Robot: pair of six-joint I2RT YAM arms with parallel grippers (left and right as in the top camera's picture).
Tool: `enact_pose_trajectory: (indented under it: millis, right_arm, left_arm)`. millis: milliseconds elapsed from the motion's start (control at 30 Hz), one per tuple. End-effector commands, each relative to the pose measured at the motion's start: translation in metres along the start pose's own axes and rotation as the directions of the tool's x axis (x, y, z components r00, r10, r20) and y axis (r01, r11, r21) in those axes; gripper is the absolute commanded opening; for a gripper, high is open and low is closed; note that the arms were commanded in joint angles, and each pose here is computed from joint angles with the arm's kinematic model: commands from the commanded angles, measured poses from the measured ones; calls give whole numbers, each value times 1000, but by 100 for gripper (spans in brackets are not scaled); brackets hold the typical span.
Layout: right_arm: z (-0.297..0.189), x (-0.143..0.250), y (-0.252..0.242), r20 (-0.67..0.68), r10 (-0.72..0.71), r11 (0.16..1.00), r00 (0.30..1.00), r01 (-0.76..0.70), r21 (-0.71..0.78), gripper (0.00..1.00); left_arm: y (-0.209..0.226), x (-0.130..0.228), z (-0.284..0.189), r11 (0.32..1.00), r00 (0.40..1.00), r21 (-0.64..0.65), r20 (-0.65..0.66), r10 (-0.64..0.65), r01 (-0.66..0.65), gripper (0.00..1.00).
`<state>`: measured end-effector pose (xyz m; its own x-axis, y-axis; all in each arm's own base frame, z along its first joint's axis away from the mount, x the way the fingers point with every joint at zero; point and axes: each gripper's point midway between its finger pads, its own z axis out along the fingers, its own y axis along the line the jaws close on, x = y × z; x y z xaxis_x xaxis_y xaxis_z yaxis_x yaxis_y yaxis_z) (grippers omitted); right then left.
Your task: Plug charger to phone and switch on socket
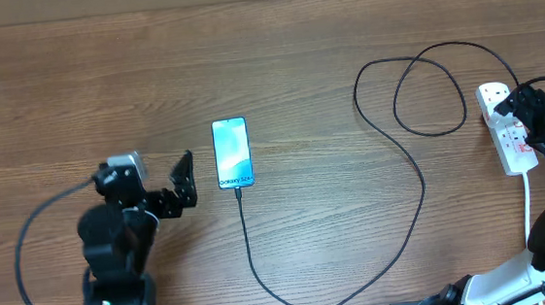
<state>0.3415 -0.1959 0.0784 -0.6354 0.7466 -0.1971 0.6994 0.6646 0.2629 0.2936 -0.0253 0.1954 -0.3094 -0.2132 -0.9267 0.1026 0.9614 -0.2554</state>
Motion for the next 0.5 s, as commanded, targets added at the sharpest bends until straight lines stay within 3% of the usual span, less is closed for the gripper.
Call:
enact_pose_trajectory:
  millis: [0, 467]
  right_arm:
    - [-8, -7, 4, 31, -9, 1000, 999, 9, -10, 100]
    - [-8, -7, 4, 31, -9, 1000, 999, 9, -10, 100]
  left_arm:
    - [-5, 19, -2, 998, 1000, 57, 15, -5, 4, 100]
    - [5, 45, -9, 999, 989, 47, 145, 19, -26, 100]
